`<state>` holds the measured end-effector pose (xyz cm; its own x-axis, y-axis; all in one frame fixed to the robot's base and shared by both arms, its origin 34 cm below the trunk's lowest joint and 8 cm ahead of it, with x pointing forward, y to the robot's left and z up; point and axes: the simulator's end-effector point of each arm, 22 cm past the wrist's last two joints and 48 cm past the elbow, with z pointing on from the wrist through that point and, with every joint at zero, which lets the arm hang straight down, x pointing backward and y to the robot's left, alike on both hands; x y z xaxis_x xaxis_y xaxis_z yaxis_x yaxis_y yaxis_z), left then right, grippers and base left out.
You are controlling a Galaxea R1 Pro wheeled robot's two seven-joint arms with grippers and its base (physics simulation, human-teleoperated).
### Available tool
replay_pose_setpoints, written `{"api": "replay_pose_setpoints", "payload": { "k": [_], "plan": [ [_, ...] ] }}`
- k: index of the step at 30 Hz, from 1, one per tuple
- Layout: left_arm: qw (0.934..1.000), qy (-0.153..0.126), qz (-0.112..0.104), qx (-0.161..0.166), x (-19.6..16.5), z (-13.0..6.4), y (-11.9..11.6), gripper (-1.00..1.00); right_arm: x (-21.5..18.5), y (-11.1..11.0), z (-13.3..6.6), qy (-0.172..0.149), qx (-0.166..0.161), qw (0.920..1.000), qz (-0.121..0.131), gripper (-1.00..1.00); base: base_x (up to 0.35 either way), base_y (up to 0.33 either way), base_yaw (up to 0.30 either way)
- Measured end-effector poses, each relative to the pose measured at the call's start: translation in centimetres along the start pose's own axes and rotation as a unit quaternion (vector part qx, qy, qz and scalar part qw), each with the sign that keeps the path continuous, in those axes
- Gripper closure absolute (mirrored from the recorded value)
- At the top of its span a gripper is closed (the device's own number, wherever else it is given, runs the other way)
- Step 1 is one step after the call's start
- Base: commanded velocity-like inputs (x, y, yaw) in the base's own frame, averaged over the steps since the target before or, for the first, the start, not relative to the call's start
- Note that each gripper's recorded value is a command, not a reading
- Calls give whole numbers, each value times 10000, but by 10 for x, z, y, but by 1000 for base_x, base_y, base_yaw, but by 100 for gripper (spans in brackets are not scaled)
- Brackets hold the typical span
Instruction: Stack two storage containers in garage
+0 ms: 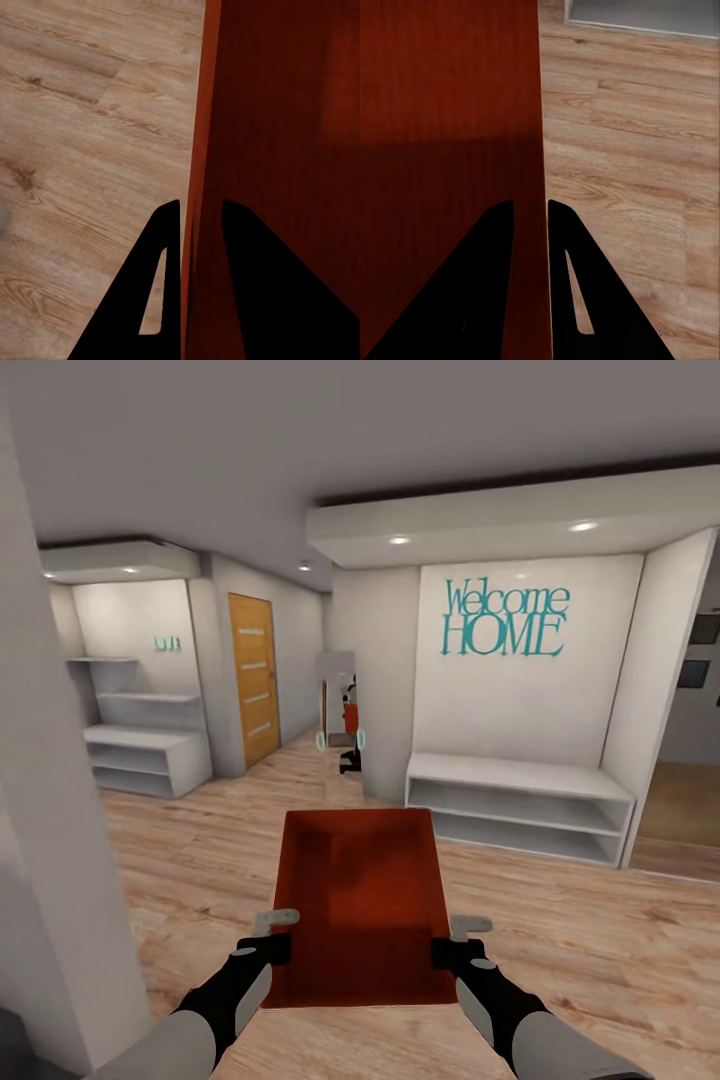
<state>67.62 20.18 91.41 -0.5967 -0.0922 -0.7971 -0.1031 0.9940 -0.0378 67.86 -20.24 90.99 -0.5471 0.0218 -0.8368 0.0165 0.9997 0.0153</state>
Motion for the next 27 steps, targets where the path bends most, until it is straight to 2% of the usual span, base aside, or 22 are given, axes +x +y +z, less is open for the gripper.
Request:
{"api": "replay_pose_setpoints", "payload": {
  "k": [27],
  "plan": [
    [10000, -14, -1, 2, -1, 0, 0, 100, -1, 0, 0, -13, -1, 10000, 0, 100, 322, 0, 0]
  ]
}}
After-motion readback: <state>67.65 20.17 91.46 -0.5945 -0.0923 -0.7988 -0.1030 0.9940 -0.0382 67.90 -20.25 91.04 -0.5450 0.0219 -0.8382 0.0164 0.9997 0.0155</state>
